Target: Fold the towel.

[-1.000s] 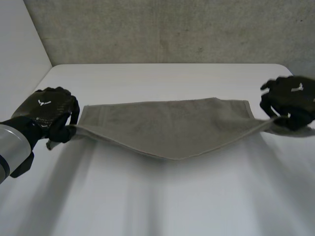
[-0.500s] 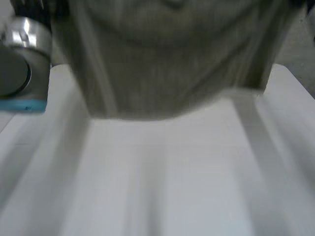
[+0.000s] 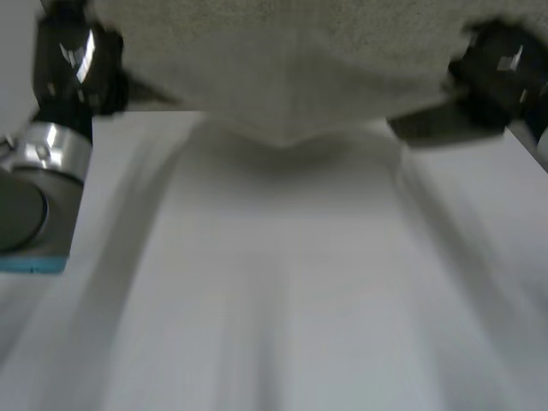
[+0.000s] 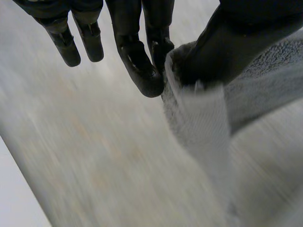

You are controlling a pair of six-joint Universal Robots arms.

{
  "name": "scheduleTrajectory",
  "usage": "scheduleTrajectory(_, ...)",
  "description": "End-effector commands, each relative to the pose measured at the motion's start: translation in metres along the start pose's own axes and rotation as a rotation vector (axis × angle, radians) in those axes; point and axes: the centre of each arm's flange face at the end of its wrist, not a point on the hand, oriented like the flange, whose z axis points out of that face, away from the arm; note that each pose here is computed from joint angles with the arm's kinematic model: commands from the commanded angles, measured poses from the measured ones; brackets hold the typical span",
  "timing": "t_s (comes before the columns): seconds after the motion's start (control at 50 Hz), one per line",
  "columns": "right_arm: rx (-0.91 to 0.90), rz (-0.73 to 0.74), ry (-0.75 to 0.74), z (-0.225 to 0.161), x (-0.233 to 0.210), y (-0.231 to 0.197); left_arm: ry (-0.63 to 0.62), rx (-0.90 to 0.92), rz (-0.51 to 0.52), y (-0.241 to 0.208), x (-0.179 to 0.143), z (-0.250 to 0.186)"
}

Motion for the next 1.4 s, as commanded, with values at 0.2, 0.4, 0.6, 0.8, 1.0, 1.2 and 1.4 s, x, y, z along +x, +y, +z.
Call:
scheduleTrajectory(0.2,-0.363,0.054,-0.382,-0.070,-0.098,0.110,0.225,-0.420,0.071,0.091,0.033,-0.087)
scheduleTrajectory(0.4,-0.373,0.073,-0.404,-0.082,-0.083,0.079,0.251,-0.443,0.095,0.060,0.028,-0.094)
scheduleTrajectory(0.6,-0.315,0.008,-0.313,-0.092,-0.043,0.053,0.313,-0.515,0.071,0.022,0.024,-0.117)
scheduleTrajectory(0.8,-0.396,0.057,-0.455,-0.128,-0.032,0.052,0.358,-0.513,0.032,-0.024,0.010,-0.147)
scheduleTrajectory(1.0,-0.429,0.187,-0.648,-0.151,-0.026,0.021,0.405,-0.515,-0.030,-0.051,-0.005,-0.158)
scheduleTrajectory(1.2,-0.361,0.146,-0.583,-0.133,0.004,0.021,0.393,-0.526,-0.038,-0.035,-0.017,-0.140)
scheduleTrajectory(1.4,-0.393,0.310,-0.675,-0.078,0.000,0.054,0.383,-0.600,-0.023,0.019,-0.006,-0.085)
